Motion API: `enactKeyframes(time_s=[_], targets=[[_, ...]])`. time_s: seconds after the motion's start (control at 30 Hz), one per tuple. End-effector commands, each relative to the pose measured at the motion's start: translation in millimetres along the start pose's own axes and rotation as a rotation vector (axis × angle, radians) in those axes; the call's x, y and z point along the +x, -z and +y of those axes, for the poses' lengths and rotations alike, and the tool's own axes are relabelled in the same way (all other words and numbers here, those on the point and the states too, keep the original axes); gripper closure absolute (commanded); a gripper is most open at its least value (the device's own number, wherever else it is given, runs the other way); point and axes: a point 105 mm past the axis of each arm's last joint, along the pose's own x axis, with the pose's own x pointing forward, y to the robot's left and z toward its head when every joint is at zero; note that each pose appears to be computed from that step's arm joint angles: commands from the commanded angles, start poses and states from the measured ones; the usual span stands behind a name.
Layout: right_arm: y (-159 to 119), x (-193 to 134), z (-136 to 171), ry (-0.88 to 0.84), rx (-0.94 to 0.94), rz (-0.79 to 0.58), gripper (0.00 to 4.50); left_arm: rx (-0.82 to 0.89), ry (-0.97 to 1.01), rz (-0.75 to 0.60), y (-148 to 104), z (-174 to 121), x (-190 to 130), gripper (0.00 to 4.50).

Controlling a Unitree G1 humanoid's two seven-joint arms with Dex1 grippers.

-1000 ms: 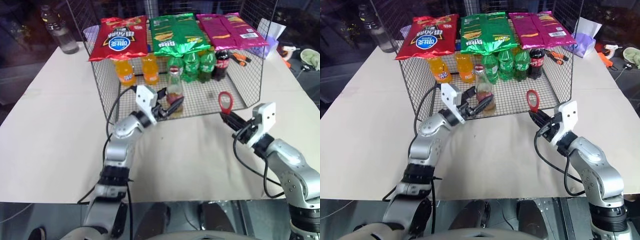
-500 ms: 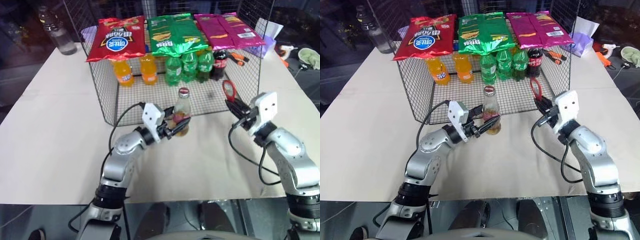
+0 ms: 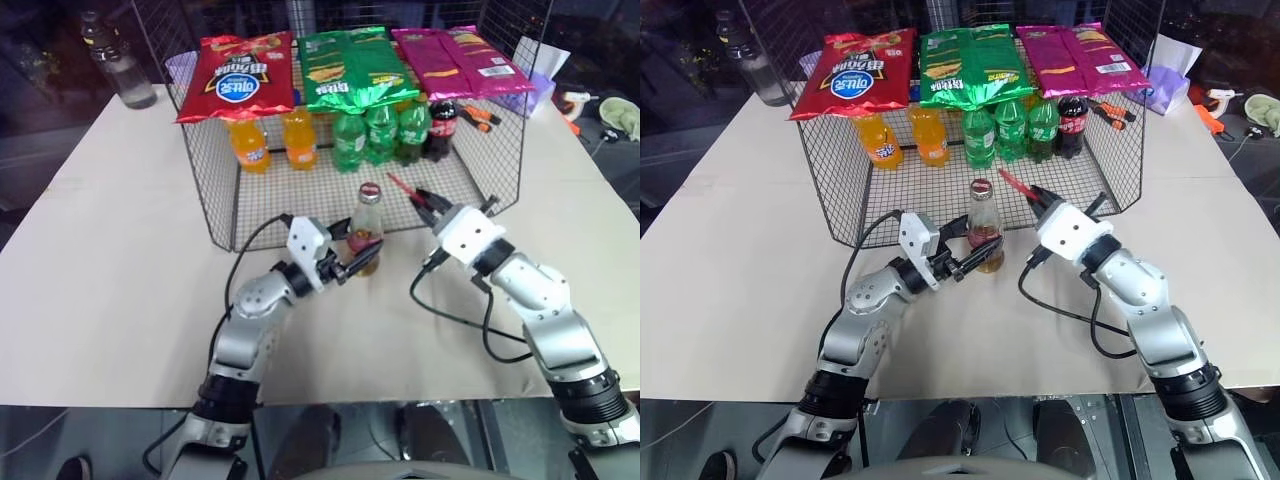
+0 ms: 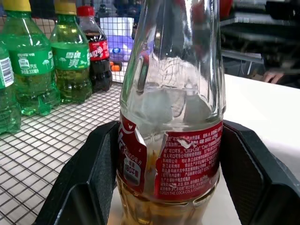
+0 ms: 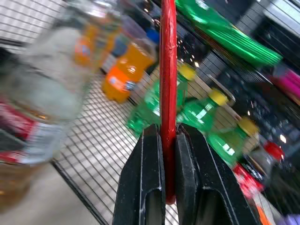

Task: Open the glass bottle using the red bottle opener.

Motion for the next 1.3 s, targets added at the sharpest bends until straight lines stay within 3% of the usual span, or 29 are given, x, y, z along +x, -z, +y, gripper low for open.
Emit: enactKeyframes(time_s=[0.03,0.53,1.03,1.17,1.3], targets=[[-16.7,7.3,-6.1,0.045,-0.09,-0.078,4.5,0.0,0.022,-0.017,2.2,-8.0,2.1,1.92],[-14.2,8.1,8.8,0.001,-0.429,-0.143,4.5,-0.006,0.03,-0.02,4.7,-8.5,3.1,1.92],[-23.8,21.9,45.9,-0.151,-0.138,-0.214,4.5,0.0,0.039,-0.01,7.7,-7.0,4.9,1.92],[-16.8,22.8,45.1,-0.136,-0.229,-0.182,4.5,0.0,0.037,-0.013,7.3,-6.9,5.9,1.92],[-10.3,24.1,21.7,-0.029,-0.389,-0.148,4.5,-0.008,0.039,-0.017,6.4,-7.5,6.1,1.92]])
